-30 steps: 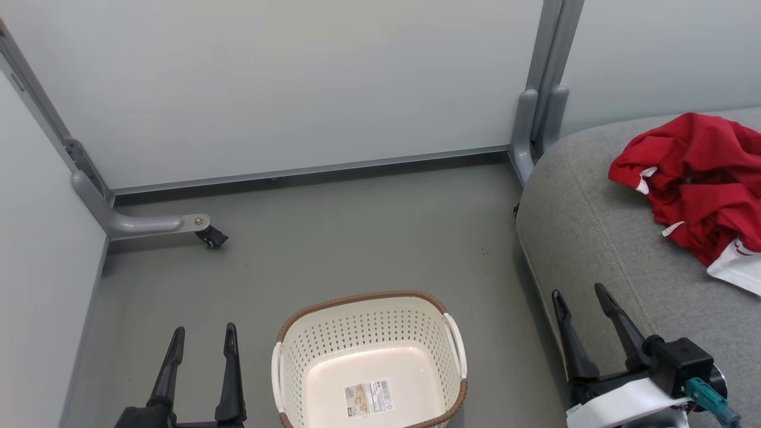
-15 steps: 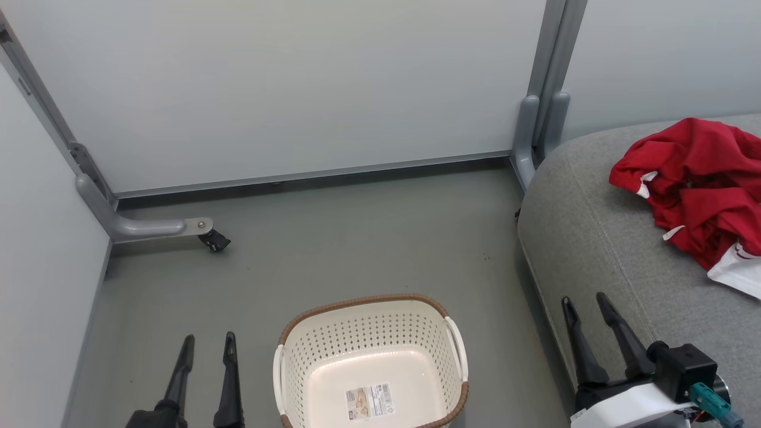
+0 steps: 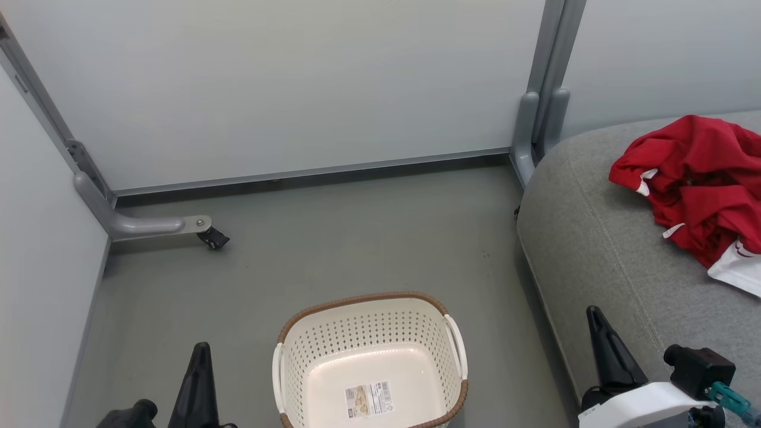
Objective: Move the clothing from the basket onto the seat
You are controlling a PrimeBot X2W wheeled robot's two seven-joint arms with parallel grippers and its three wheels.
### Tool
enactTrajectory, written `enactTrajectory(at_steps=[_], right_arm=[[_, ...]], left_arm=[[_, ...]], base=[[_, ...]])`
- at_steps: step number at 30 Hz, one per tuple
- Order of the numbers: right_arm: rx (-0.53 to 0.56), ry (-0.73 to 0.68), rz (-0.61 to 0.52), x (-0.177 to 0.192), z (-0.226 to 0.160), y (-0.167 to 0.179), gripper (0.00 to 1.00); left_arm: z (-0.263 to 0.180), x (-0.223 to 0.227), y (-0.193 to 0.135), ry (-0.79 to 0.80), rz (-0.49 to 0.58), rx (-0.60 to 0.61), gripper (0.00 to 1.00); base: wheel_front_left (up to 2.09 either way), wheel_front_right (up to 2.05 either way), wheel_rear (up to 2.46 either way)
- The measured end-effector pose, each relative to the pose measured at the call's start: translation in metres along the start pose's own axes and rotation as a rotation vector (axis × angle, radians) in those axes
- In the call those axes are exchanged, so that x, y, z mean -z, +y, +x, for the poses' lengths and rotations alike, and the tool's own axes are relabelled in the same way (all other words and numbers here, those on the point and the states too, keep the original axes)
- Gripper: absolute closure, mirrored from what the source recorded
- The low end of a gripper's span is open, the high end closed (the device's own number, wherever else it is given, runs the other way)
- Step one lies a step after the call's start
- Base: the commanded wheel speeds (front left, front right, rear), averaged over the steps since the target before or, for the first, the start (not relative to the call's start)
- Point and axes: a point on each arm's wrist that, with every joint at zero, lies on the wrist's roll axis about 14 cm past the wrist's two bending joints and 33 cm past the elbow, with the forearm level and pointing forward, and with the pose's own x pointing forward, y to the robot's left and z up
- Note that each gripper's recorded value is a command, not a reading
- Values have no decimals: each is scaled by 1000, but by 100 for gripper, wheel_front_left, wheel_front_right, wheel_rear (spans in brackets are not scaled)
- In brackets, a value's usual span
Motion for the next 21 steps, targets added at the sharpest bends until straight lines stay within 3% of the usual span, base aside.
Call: enactTrajectory(at_steps=[21], right_arm=[[75, 11, 310, -2, 11, -18, 100]], left_arm=[[18, 0, 13, 34, -326, -48, 100]], base=[[0, 0, 0]])
